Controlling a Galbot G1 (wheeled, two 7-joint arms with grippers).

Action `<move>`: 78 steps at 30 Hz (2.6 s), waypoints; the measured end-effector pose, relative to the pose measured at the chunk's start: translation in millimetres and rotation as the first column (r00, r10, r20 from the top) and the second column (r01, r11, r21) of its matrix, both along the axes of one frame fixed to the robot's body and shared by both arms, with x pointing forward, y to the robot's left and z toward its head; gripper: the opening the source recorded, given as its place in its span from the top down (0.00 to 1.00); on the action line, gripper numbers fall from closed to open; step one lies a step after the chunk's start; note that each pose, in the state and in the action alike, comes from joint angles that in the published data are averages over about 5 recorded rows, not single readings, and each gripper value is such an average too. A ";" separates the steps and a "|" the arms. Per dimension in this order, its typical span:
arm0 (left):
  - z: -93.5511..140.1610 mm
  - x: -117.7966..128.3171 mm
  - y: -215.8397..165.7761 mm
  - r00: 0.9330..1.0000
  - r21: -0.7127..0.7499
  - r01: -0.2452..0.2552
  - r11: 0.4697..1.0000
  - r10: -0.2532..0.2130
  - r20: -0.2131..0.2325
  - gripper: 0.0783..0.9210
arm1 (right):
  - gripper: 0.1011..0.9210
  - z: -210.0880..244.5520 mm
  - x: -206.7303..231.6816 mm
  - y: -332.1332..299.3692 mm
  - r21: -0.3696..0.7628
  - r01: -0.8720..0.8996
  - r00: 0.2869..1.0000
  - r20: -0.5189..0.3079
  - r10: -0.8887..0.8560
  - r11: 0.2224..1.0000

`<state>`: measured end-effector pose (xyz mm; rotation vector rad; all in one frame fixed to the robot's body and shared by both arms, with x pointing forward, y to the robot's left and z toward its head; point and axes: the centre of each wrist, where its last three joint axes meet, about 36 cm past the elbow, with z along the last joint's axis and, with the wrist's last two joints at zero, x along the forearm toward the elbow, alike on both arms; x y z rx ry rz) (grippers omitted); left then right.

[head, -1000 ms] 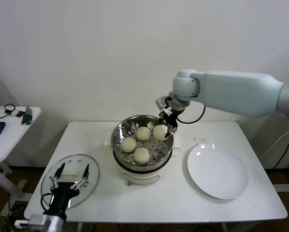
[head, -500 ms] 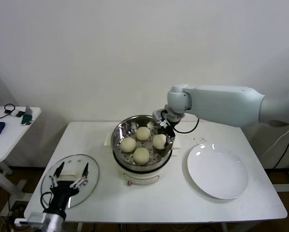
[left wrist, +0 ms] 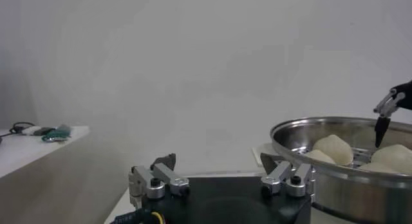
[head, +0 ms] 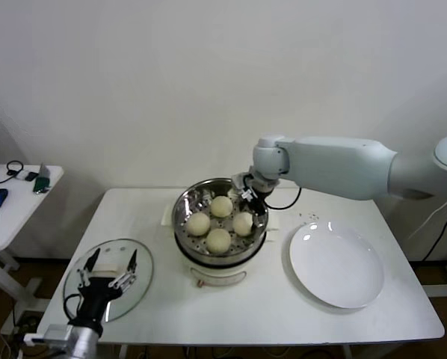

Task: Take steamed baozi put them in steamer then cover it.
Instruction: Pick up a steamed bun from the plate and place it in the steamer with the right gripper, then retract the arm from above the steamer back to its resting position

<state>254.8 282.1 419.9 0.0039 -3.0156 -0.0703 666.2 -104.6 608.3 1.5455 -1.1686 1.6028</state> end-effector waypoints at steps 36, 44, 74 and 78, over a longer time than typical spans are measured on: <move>10.2 23.5 4.4 0.999 0.065 -0.045 0.997 0.044 0.010 0.12 | 0.12 125.2 24.5 -136.9 0.872 0.292 0.672 0.105 -0.733 0.392; 6.0 28.3 4.0 0.998 0.121 -0.060 0.991 0.057 0.021 0.12 | 0.12 78.6 -8.7 -232.3 0.942 0.302 0.521 -0.036 -0.853 0.145; -13.8 31.7 16.5 0.990 0.301 -0.137 0.944 0.123 0.066 0.12 | 0.12 -130.5 -234.6 -371.2 0.947 0.152 0.356 -0.321 -0.878 -0.284; -17.7 30.8 20.2 0.990 0.350 -0.139 0.926 0.122 0.070 0.12 | 0.12 -155.1 -265.5 -367.5 0.936 0.141 0.320 -0.353 -0.879 -0.324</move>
